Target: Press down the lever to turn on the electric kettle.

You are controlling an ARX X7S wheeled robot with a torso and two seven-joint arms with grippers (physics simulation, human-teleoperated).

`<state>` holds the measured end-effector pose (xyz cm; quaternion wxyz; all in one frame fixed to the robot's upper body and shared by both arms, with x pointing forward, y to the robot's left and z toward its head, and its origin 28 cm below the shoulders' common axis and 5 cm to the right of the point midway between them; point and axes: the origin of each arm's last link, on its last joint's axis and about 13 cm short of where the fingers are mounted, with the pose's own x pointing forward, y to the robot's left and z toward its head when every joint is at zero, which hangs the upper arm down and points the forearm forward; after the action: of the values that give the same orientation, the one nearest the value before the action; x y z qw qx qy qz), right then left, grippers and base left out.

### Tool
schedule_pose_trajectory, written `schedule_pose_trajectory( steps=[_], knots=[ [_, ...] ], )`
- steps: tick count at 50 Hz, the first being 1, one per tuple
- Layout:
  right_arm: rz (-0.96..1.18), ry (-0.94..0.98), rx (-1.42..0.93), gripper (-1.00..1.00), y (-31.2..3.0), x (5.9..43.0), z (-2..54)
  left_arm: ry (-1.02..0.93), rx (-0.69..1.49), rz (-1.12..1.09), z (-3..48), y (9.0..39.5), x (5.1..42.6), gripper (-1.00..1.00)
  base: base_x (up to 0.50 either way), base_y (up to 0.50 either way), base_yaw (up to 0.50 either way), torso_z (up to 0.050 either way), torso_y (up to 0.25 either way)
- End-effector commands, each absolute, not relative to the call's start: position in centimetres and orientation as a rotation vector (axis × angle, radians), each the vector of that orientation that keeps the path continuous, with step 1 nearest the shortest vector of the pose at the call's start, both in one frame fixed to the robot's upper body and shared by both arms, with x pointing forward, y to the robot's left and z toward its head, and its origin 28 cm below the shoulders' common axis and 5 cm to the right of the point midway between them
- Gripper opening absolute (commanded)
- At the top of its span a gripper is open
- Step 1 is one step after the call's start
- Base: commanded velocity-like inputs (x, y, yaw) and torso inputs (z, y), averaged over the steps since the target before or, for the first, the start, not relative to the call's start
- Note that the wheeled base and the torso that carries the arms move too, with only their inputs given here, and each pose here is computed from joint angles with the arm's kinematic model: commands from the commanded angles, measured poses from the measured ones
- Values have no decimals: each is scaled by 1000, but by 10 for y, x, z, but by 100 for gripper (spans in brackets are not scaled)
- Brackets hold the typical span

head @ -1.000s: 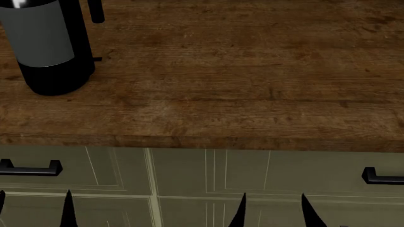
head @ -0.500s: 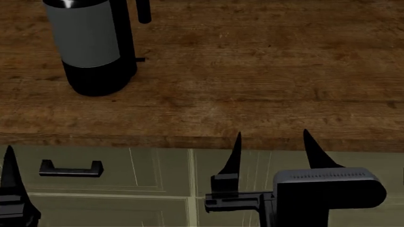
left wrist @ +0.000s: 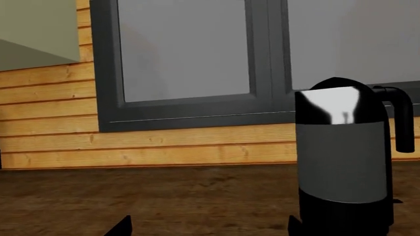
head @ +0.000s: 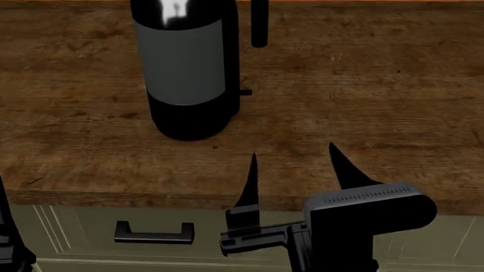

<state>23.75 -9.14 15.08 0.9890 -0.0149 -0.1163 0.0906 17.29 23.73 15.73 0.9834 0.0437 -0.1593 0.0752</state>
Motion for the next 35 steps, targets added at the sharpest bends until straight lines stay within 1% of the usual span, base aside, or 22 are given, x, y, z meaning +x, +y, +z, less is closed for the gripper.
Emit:
schedule_pose_trajectory(
  steps=[1,4,12,21,26,35],
  knots=[
    [209,-233,-15,100,-92,240,153,-332,85,148,160,237,170,100,500,0,0,0,0],
    [189,-226,-5,100,-94,239,151,-329,90,146,158,237,170,100,371,0,0,0,0],
    [108,-233,-15,100,-114,236,165,-330,95,165,159,240,168,100,0,0,0,0,0],
    [62,-185,11,100,-134,259,180,-342,98,188,168,246,161,100,0,0,0,0,0],
    [34,-173,3,100,-139,266,185,-373,89,210,179,251,153,100,377,-69,0,0,0],
    [13,-158,21,100,-141,264,173,-367,92,208,173,249,152,100,500,-88,0,0,0]
  ],
)
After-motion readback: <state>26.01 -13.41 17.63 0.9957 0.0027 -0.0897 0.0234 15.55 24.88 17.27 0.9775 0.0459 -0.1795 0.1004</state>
